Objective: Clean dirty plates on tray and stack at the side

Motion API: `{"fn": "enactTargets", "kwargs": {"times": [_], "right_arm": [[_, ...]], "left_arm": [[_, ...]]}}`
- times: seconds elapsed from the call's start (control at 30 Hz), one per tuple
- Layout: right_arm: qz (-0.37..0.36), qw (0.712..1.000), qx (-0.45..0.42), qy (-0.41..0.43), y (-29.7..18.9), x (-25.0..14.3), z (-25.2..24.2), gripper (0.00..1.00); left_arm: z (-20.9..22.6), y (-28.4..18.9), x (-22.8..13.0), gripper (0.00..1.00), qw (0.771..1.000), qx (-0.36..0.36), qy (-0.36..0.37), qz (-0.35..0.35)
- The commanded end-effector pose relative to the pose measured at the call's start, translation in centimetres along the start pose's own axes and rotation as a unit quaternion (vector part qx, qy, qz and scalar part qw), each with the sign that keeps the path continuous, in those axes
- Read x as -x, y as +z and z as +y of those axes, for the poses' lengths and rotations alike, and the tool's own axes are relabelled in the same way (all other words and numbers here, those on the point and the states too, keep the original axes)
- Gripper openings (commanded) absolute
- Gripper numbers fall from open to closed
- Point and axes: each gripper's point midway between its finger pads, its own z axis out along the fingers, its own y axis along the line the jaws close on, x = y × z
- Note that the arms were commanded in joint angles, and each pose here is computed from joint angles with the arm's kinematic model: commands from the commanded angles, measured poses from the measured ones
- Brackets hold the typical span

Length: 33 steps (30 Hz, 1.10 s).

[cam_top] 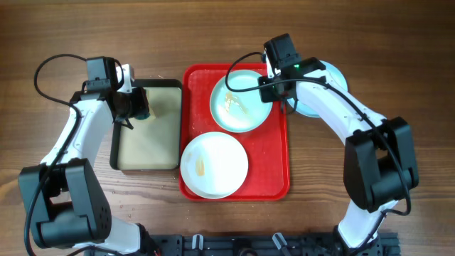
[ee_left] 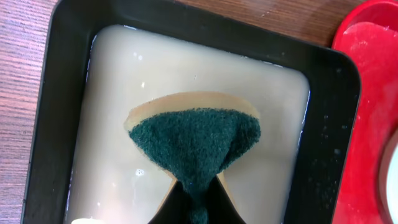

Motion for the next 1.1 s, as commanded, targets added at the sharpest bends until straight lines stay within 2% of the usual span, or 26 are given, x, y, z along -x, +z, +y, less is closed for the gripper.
{"fn": "enactTargets", "kwargs": {"times": [0.0,0.17,0.3,0.33,0.4,0.47,0.53,0.6,0.87,1.0,1.07], "right_arm": [[0.015,0.998,-0.021,0.065,-0.2,-1.0,-0.9,0.04],[0.001,0.994,-0.017,0.104,0.8,-1.1,-0.9,0.04],[-0.027,0.994,-0.009,0.104,2.0,-0.7,-0.8,0.06],[-0.03,0.994,-0.008,0.105,2.1,-0.7,-0.8,0.13],[-0.033,0.994,-0.007,0.103,2.5,-0.9,-0.8,0.37],[-0.04,0.994,-0.004,0.102,2.6,-0.7,-0.7,0.43],[-0.041,0.994,-0.004,0.103,2.6,-0.6,-0.7,0.42],[-0.04,0.994,-0.004,0.103,2.6,-0.7,-0.7,0.3],[-0.015,0.995,0.004,0.102,3.3,-1.8,-0.4,0.25],[-0.003,0.995,0.015,0.102,3.8,-2.3,0.0,0.14],[0.001,0.995,0.014,0.102,3.8,-2.5,-0.1,0.13]], "left_arm": [[-0.3,0.3,0.4,0.04,1.0,-0.006,0.017,-0.009],[-0.5,0.3,0.8,0.04,1.0,-0.013,0.018,-0.015],[-0.6,0.3,0.8,0.04,1.0,-0.017,0.018,-0.016],[-0.7,0.3,0.8,0.04,1.0,-0.017,0.018,-0.016],[-0.7,0.3,0.6,0.04,1.0,-0.018,0.017,-0.012],[-0.7,0.3,0.6,0.04,1.0,-0.018,0.018,-0.012],[-0.7,0.3,0.6,0.04,1.0,-0.018,0.018,-0.012],[-0.7,0.3,0.6,0.04,1.0,-0.018,0.017,-0.012],[-0.7,0.3,0.6,0.04,1.0,-0.018,0.018,-0.012],[-0.7,0.3,0.6,0.04,1.0,-0.018,0.018,-0.012],[-0.7,0.3,0.6,0.04,1.0,-0.018,0.017,-0.012]]}}
